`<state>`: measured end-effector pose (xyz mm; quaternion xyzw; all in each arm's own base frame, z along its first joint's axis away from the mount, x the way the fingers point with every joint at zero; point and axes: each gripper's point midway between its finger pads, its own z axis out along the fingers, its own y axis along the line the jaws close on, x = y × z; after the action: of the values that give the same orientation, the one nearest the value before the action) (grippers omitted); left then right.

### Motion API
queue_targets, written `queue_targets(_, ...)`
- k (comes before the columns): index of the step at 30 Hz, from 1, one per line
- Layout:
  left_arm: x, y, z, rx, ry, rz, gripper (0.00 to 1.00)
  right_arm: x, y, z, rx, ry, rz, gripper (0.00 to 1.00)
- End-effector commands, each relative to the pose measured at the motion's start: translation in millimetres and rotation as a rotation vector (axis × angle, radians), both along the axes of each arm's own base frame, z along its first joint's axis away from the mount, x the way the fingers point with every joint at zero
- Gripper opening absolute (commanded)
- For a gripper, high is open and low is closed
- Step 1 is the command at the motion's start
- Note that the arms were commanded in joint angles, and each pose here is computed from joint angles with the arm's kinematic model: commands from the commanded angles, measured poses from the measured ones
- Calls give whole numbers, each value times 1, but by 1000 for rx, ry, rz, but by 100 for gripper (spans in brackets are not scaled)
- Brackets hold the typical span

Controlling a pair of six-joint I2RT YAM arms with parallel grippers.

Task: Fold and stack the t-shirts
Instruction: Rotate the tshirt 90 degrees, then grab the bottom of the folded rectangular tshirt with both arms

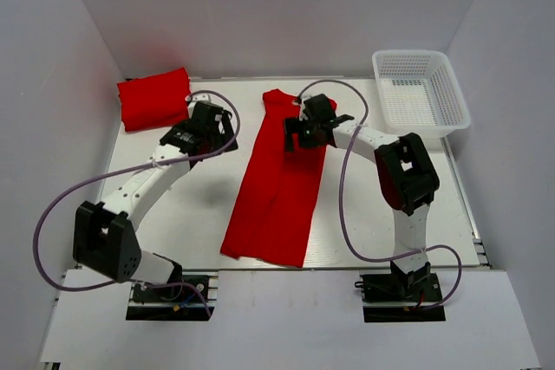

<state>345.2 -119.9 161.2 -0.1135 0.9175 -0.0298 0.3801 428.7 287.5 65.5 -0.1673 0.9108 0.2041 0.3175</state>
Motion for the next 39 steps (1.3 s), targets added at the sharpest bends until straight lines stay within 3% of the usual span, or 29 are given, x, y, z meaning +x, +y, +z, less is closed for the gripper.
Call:
queue_targets(1,37,28,-2,31,-40,95,100,-19,-21,-12,-50,68,-109,90)
queue_targets(4,50,30,-35,22,69,66,100,-23,-26,-33,-78,115,-131,90)
queue_targets(10,76,32,-38,-5,38,32,100,8,-36,-64,-173,154,-192,90)
queue_targets(13,94,36,-37,0,26,31,100,39,-43,-70,-201,121,-234,90)
queue_targets(14,99,38,-42,-4,38,35,100,63,-36,-46,-170,68,-243,90)
queue_targets(16,112,38,-36,-7,16,19,100,76,-47,-71,-210,87,-253,90)
queue_targets(19,128,34,-34,-44,11,-18,100,117,-45,-64,-203,21,-230,90)
queue_targets(20,131,32,-33,-46,10,-32,100,141,-36,-33,-178,-70,-171,90)
queue_targets(24,122,38,-37,-39,46,-21,100,142,-22,25,-175,-197,-38,90)
queue_targets(26,112,42,-31,-33,37,-15,100,120,-22,57,-183,-252,13,90)
queue_targets(27,102,43,-39,-38,55,-6,100,107,-26,48,-206,-239,25,90)
queue_targets(28,96,44,-40,-38,58,-6,100,93,-25,78,-194,-281,30,90)
queue_targets(32,59,52,-54,-59,106,62,100,41,-25,82,-240,-239,39,90)
queue_targets(36,24,53,-72,-75,160,54,100,-33,11,61,-249,-167,235,90)
queue_targets(39,1,54,-84,-91,183,51,100,-86,35,53,-159,-107,436,90)
